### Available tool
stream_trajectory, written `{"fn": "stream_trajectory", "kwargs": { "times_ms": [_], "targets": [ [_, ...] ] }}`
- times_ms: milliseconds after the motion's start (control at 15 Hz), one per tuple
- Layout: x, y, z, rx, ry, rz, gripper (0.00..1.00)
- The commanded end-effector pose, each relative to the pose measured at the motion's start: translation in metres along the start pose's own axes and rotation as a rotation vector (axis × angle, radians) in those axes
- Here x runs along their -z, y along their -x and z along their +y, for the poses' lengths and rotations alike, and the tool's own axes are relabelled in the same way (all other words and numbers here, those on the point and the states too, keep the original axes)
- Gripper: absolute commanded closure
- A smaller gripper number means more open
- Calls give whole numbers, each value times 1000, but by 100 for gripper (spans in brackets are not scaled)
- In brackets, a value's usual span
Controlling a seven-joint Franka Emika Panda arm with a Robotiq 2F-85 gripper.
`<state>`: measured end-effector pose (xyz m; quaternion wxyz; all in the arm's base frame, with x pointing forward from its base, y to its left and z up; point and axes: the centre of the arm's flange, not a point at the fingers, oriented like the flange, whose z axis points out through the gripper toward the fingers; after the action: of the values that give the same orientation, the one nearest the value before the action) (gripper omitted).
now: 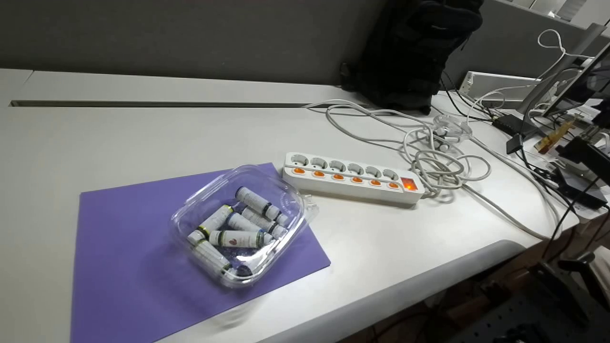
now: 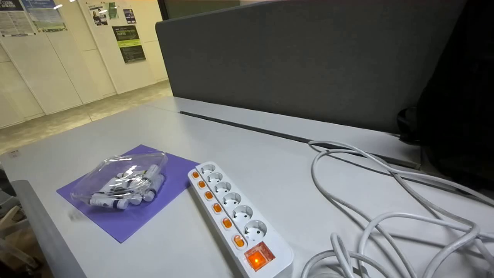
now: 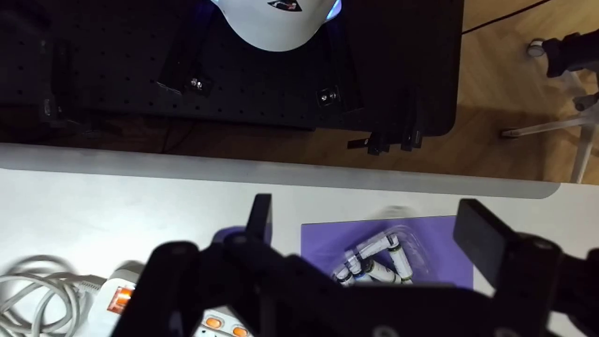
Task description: Turn on the third switch on the extension cord
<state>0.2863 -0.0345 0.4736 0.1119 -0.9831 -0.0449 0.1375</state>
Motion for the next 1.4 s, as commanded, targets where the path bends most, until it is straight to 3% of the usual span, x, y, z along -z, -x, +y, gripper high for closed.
{"fn": "stream_trajectory", "kwargs": {
  "times_ms": [0,467,667,1000,1267,1333],
  "targets": [
    [-14,-20,2,-20,1,57,0],
    [-58,-73,7,-30,100,335,0],
    [-74,-91,18,-54,125,414,0],
    [-92,-124,40,-106,127,483,0],
    [-119,-149,52,-142,133,457,0],
    [-127,-153,54,-147,136,444,25]
  ]
}}
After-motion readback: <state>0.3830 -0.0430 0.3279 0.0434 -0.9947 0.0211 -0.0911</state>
